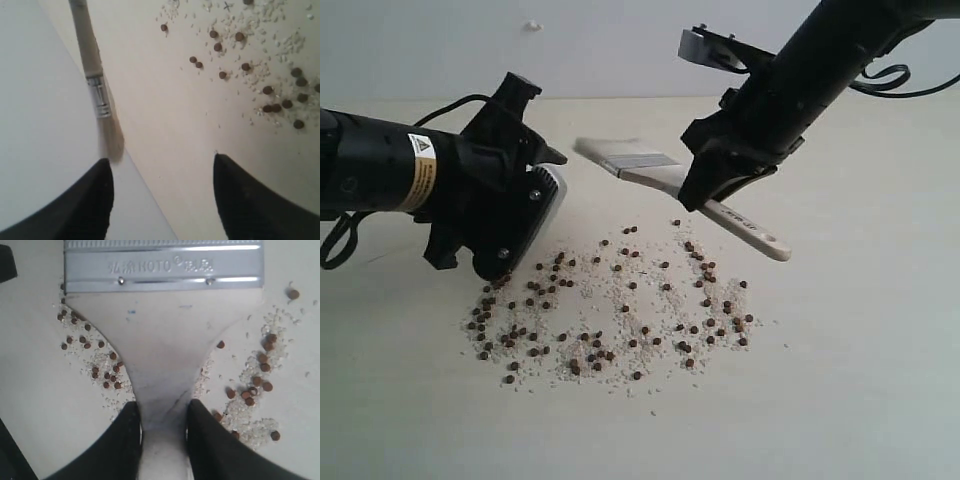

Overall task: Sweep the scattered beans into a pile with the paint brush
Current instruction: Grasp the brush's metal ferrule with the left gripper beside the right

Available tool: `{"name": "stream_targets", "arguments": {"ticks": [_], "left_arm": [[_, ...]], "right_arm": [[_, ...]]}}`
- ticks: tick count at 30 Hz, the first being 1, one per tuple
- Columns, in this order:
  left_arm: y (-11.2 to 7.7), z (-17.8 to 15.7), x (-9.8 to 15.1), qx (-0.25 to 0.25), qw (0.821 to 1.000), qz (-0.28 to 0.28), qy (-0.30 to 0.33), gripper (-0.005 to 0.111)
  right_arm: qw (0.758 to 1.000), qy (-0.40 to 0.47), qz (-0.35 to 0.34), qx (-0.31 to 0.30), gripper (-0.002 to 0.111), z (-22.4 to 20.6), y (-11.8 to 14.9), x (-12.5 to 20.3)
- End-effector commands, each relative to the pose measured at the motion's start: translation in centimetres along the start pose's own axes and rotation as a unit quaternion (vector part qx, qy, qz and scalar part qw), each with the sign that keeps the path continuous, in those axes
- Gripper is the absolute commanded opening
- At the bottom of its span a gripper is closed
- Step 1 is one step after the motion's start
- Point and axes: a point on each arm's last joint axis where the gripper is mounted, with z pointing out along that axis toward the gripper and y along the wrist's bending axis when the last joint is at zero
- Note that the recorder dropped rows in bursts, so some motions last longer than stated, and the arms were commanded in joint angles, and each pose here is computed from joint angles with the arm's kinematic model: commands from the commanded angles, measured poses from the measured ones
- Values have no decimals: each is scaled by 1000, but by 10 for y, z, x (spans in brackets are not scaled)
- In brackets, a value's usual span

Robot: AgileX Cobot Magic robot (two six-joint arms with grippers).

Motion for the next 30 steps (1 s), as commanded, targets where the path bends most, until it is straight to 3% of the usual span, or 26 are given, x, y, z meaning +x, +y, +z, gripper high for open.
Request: {"name": "stream_targets", "arguments": {"ticks": [1,6,27,30], "left_arm": [[12,0,-3,-17,1000,4,-17,57],[20,6,-6,-23,999,6,-27,57],[26,51,-7,-5,998,-23,-50,55],[27,58,-7,-3,998,-23,-51,48]], "right_arm": [[1000,-12,-12,-12,0,-3,4,-4],[999,-4,-13,-48,0,-3,11,-2],[998,-4,-29,-49,0,-3,11,-2],[998,-4,-31,-49,0,-3,11,-2]]}}
